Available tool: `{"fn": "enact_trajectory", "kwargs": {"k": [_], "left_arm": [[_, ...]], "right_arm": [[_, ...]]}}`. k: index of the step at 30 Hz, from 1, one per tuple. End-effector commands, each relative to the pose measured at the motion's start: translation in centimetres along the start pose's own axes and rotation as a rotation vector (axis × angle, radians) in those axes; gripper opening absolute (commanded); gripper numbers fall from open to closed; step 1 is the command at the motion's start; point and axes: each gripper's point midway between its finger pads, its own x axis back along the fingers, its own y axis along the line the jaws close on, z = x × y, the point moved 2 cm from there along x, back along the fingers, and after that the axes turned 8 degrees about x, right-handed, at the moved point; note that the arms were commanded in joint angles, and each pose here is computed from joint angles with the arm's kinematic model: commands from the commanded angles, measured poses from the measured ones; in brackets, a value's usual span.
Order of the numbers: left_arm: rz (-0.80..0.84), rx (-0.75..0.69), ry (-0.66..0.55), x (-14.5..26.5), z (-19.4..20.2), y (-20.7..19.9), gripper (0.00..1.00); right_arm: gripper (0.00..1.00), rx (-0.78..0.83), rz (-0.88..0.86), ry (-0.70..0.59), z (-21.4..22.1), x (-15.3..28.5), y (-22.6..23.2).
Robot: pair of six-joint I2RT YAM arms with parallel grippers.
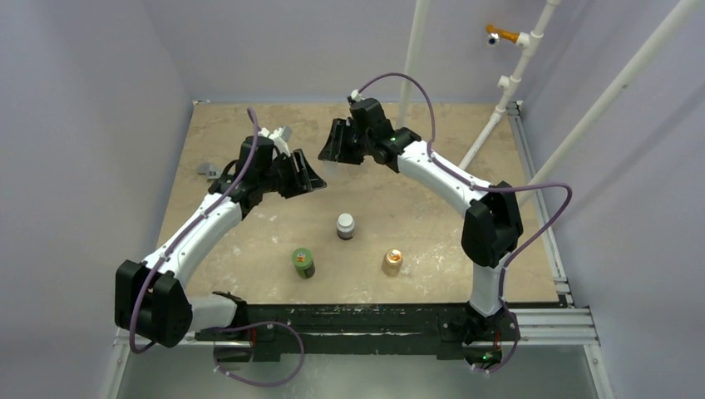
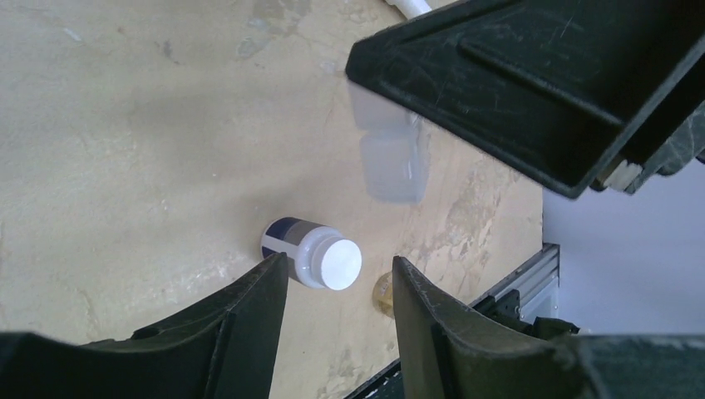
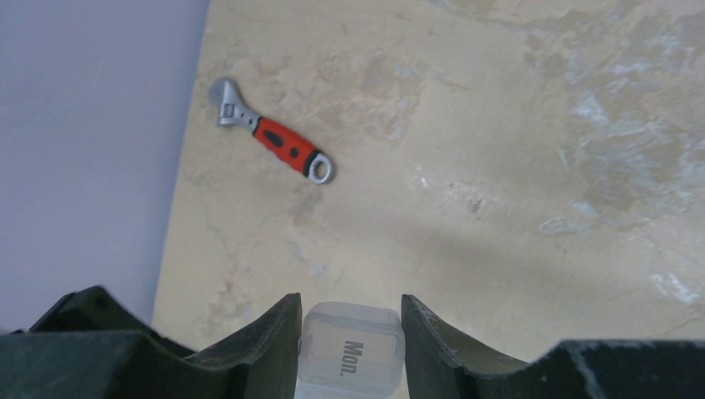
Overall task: Sort the pills into containers
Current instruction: Open the pill container at the center of the board.
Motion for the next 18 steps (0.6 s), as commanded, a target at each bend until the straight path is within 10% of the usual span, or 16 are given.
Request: {"fn": "enact_trajectory", "kwargs": {"k": [1, 18], "left_arm": [[0.143, -0.032, -0.043, -0.2, -1.6, -3.8, 0.48], [0.141, 0.016, 0.006, -2.2, -0.7, -4.1, 0.41]], "right_arm": [[0.05, -0.054, -0.112, 0.008, 0.6, 1.4, 2.5], [0.04, -0.105, -0.116, -0.012, 1.0, 2.8, 2.5]]}}
